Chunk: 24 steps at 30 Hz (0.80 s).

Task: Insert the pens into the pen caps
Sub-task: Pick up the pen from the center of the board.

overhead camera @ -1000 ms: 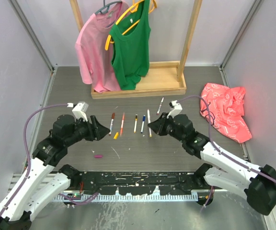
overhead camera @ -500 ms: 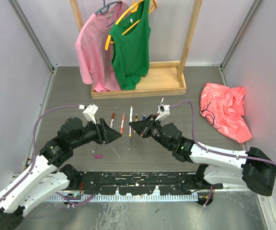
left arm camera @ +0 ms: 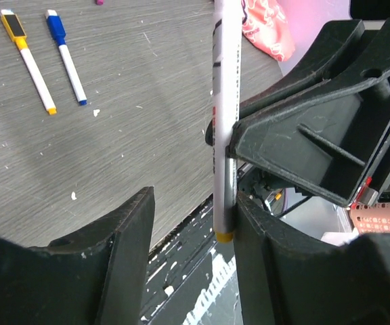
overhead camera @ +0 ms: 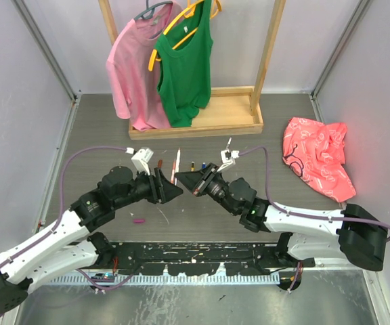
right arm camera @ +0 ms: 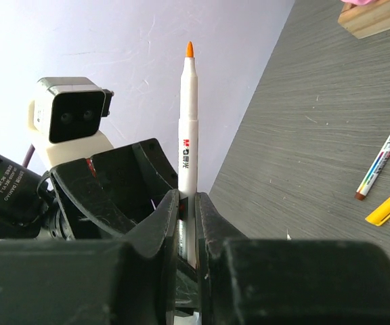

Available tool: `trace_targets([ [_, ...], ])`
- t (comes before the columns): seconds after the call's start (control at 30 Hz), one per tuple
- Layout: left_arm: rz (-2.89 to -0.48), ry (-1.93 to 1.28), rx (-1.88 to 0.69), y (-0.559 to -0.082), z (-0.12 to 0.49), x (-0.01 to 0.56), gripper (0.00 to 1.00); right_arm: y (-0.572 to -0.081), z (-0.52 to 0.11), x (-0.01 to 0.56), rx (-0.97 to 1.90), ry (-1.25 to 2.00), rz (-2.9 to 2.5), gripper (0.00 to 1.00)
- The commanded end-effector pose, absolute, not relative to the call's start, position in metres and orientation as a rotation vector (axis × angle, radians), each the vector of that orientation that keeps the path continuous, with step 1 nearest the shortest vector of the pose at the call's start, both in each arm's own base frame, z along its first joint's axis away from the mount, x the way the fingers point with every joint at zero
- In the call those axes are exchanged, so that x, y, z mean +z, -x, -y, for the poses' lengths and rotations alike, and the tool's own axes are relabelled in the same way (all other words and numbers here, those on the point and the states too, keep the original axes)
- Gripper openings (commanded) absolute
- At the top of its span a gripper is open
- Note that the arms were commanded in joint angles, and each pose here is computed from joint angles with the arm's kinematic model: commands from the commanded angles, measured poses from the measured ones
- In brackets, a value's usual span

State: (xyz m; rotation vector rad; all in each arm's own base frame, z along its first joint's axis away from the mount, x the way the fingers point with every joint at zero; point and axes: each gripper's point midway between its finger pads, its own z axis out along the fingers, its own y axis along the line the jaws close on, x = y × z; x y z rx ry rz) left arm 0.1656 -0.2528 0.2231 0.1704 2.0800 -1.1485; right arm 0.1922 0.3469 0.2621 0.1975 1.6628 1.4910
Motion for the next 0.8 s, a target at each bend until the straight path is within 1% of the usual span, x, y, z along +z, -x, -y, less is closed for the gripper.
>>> trace_targets([
  [0.0,-1.942,-0.143,-1.174,-0.180,0.258,0.257,0.48,-0.188,-0.349,0.285,1.581,-0.232,-1.585,0.00],
  [0.3,-1.911,-0.118,-1.161,-0.187,0.258,0.265,0.33,-0.181,-0.353,0.282,1.592,-0.206,-1.607,0.00],
  [0.43,-1.905,-0.110,-1.156,-0.189,0.257,0.267,0.29,-0.178,-0.353,0.277,1.579,-0.184,-1.629,0.00],
  [0.5,-1.905,-0.108,-1.153,-0.189,0.257,0.266,0.23,-0.176,-0.354,0.275,1.575,-0.171,-1.638,0.00],
  [0.6,-1.910,-0.111,-1.154,-0.189,0.257,0.265,0.10,-0.175,-0.353,0.275,1.574,-0.166,-1.636,0.00],
  [0.67,-1.916,-0.117,-1.157,-0.187,0.258,0.263,0.05,-0.176,-0.350,0.276,1.563,-0.175,-1.636,0.06],
  [0.73,-1.922,-0.133,-1.164,-0.185,0.259,0.261,0.00,-0.178,-0.347,0.275,1.539,-0.189,-1.647,0.15],
  [0.77,-1.924,-0.144,-1.168,-0.183,0.259,0.260,0.00,-0.179,-0.345,0.276,1.529,-0.197,-1.651,0.20],
])
